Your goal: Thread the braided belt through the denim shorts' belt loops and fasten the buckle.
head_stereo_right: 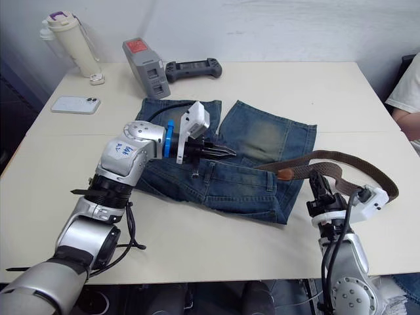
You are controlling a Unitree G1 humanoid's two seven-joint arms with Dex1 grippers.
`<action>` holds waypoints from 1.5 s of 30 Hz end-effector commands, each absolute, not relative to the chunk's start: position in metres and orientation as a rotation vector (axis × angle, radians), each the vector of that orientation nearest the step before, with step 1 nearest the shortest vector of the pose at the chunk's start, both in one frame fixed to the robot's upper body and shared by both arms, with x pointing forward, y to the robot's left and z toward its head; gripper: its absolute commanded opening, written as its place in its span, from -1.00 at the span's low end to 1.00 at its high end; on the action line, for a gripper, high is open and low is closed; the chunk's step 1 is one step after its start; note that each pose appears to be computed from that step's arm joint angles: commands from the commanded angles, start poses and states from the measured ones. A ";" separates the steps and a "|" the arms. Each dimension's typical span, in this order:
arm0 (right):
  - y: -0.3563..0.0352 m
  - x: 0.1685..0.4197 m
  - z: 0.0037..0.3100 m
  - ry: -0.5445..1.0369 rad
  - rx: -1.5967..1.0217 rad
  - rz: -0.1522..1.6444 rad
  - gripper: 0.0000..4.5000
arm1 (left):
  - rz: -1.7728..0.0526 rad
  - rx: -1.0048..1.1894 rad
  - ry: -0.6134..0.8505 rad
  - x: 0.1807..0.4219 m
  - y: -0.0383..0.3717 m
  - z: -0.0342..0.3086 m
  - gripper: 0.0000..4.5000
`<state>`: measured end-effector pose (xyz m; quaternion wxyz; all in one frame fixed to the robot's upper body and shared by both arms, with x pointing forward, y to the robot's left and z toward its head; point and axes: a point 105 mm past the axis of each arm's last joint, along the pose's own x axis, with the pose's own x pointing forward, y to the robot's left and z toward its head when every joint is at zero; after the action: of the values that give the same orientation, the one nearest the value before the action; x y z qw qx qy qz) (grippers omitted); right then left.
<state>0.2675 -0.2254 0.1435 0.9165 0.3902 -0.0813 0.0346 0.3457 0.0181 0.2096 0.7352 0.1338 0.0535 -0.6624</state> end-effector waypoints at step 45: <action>-0.160 0.313 0.074 0.191 0.468 0.192 -1.00 | -1.471 0.364 0.087 0.339 0.015 0.211 -0.99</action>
<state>0.3173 -0.1710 0.0978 0.9639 0.2461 0.0385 0.0938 0.3445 0.0179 0.2009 0.7307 0.1511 0.0620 -0.6628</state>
